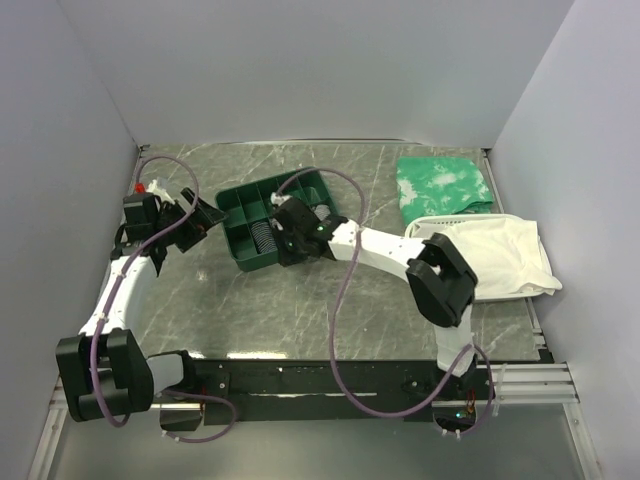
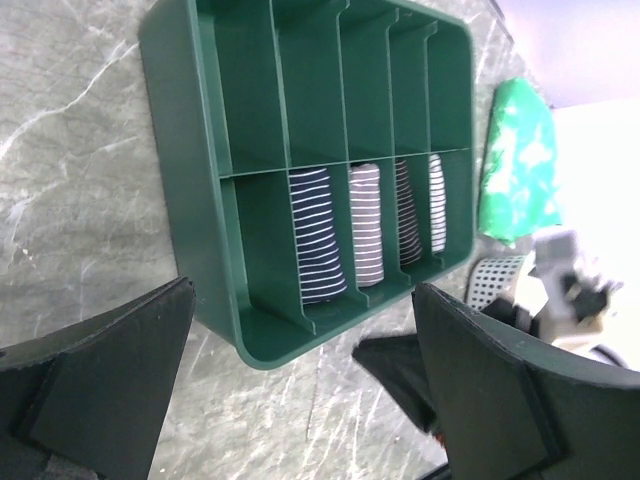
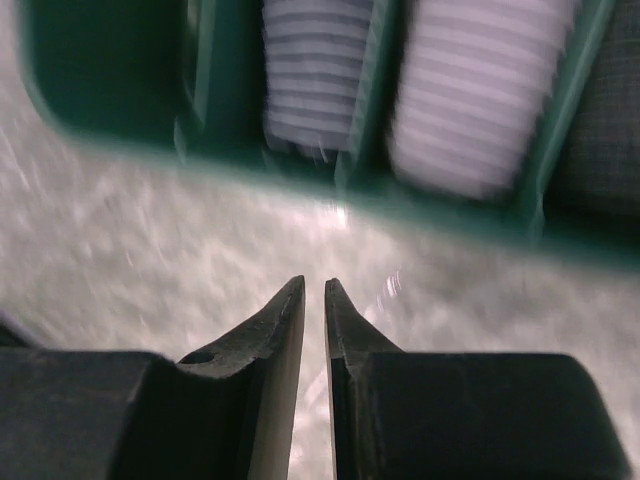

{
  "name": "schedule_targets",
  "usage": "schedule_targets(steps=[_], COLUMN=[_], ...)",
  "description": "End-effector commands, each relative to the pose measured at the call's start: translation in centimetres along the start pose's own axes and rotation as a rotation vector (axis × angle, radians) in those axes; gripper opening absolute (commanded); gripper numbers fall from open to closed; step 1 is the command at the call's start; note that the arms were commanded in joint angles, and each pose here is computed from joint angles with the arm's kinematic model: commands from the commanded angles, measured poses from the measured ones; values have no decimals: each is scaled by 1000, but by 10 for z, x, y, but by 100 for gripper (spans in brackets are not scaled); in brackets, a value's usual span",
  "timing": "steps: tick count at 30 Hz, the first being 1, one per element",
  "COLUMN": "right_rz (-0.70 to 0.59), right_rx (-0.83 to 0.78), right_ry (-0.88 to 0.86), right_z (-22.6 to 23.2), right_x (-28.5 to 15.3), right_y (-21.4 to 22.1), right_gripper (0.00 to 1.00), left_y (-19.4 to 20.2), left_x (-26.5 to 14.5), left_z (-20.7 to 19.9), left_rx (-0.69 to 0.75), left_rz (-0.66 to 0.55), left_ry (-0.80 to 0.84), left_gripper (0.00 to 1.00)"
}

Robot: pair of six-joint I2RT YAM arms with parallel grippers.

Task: Roll the underwear
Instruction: Move the storage box to the center of the board.

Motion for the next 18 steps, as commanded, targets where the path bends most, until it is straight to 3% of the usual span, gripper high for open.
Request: schedule_targets(steps=[1, 10, 15, 18], right_rz=[-73, -91, -99, -149], right_rx=[-27, -51, -61, -85], right_ry=[43, 77, 90, 56], right_z=[6, -5, -15, -12], right_x=[18, 51, 48, 29], right_y=[-37, -80, -96, -96], right_gripper=[22, 25, 27, 38], left_y=[-2, 6, 8, 9], left_x=[-4, 0, 0, 0], left_z=[-9, -14, -22, -27], left_rx=[69, 103, 131, 158], left_rz=[-43, -53, -54, -74], left_ry=[-11, -41, -17, -18], left_gripper=[96, 96, 96, 96])
Point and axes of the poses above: each gripper's point midway between its finger pads, its own x axis out along the fingers, its own z axis along the line the jaws close on, y = z × x, the point moved 6 cm from there along -x, back along the fingers
